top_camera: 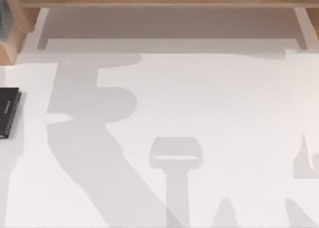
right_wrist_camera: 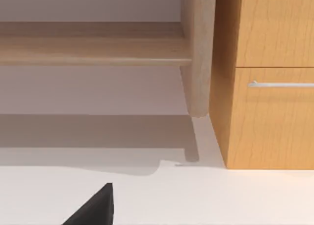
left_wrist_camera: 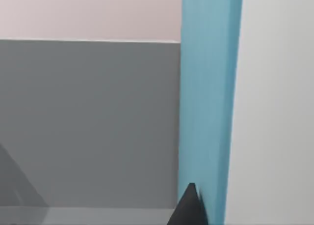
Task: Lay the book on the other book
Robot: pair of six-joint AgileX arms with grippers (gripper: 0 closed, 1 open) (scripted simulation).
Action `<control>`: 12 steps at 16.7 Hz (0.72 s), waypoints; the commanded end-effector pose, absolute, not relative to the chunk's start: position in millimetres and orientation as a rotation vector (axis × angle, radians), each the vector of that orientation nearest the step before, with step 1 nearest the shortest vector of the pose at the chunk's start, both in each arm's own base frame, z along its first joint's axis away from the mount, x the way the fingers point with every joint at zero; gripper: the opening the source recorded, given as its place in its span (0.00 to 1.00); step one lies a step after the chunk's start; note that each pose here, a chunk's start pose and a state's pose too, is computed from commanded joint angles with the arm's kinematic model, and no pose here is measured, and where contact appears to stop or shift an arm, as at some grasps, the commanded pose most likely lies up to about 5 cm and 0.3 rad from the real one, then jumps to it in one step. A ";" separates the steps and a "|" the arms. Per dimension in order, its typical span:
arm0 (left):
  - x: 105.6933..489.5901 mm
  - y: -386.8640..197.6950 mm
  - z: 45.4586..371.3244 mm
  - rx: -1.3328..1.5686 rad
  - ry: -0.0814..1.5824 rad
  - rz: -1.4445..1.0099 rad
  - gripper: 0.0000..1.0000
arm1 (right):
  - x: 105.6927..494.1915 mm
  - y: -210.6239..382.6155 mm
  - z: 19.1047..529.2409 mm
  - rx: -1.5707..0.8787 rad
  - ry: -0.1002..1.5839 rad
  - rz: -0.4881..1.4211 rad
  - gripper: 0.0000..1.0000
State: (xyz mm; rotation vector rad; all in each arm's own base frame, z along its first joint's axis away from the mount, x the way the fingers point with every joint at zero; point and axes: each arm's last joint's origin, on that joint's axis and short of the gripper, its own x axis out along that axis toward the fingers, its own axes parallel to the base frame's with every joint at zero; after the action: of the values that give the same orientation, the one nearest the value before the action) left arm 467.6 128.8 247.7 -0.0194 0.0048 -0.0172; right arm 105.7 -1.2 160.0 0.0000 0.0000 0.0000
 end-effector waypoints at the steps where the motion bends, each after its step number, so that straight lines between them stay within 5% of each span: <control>1: 467.6 128.8 247.7 -0.019 0.005 -0.017 0.10 | 105.7 -1.2 160.0 0.000 0.000 0.000 1.00; 3: 467.6 128.8 247.7 -0.019 0.005 -0.017 0.00 | 105.7 -1.2 160.0 0.000 0.000 0.000 1.00; 12: 466.5 130.2 248.9 -0.017 0.001 -0.014 0.00 | 105.7 -1.2 160.0 0.000 0.000 0.000 1.00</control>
State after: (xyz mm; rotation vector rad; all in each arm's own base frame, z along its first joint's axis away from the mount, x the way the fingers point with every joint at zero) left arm 466.5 130.2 248.9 -0.0167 0.0011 -0.0135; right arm 105.7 -1.2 160.0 0.0000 0.0000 0.0000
